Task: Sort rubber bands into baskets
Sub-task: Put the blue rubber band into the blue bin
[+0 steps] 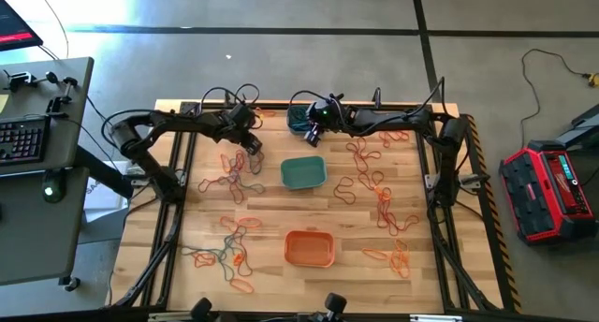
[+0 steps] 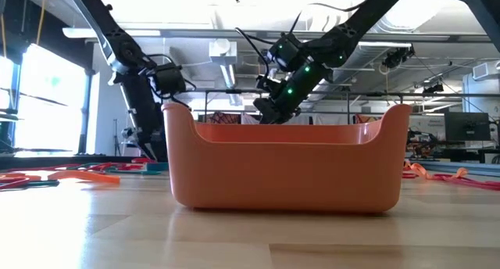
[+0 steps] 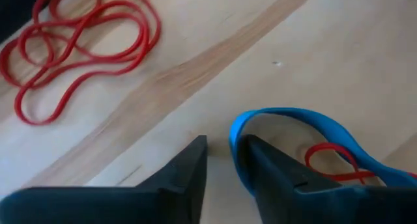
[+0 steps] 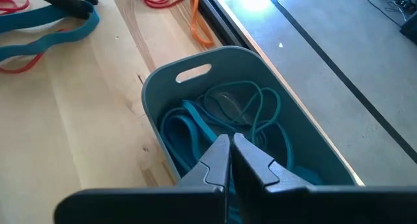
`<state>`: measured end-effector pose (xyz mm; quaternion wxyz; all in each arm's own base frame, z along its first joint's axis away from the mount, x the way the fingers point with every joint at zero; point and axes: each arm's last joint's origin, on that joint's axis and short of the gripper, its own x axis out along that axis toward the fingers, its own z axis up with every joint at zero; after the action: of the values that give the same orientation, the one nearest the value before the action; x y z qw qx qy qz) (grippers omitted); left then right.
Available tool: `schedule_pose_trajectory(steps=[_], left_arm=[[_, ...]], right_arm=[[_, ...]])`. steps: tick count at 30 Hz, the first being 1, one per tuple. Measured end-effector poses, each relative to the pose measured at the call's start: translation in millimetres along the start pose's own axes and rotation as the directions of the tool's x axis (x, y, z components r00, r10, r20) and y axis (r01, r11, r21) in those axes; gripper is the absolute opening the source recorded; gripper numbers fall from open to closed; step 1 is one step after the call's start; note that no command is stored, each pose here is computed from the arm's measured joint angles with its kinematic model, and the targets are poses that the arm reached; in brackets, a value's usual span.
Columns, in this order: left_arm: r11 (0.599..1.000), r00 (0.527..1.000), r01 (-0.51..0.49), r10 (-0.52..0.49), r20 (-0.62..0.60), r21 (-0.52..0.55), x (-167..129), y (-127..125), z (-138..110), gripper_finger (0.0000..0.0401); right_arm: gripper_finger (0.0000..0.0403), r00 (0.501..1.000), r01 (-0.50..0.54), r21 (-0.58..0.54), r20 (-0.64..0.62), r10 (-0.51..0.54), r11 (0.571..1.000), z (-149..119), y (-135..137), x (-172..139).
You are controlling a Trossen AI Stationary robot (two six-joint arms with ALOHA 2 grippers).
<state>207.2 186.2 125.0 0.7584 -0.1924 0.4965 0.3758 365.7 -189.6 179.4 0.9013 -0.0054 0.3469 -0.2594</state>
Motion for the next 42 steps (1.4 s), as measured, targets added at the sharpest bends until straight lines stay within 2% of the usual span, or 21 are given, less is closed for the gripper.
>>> schedule_pose_trajectory(steps=[6, 12, 26, 37, 39, 42], left_arm=[[0.995, 0.998, -0.019, 0.014, 0.060, 0.093, -6, 1, 5, 0.0009], [0.987, 0.979, -0.118, 0.097, 0.181, 0.110, -31, 0, 13, 0.0003], [0.976, 0.882, -0.201, 0.142, 0.449, 0.087, -110, 1, 18, 0.0001], [0.981, 0.817, -0.158, 0.066, 0.572, 0.112, -149, -11, 9, 0.0001], [0.986, 0.813, -0.120, 0.029, 0.582, 0.119, -152, -13, 8, 0.0001], [0.991, 0.806, -0.006, -0.074, 0.587, 0.133, -155, -17, 8, 0.0001]], right_arm=[[0.0005, 1.000, 0.001, -0.006, 0.006, -0.001, 1.000, 1, 0, 0], [0.0005, 1.000, 0.001, -0.023, 0.008, -0.001, 1.000, 1, 0, 0], [0.0005, 1.000, -0.001, -0.006, 0.009, 0.001, 1.000, 1, 1, 0], [0.0005, 1.000, -0.003, 0.000, 0.008, 0.003, 1.000, 1, 2, 0], [0.0005, 1.000, -0.021, 0.000, 0.005, 0.021, 1.000, 0, 2, 0], [0.0005, 0.997, -0.071, -0.001, 0.004, 0.071, 0.997, 0, 4, 0]])
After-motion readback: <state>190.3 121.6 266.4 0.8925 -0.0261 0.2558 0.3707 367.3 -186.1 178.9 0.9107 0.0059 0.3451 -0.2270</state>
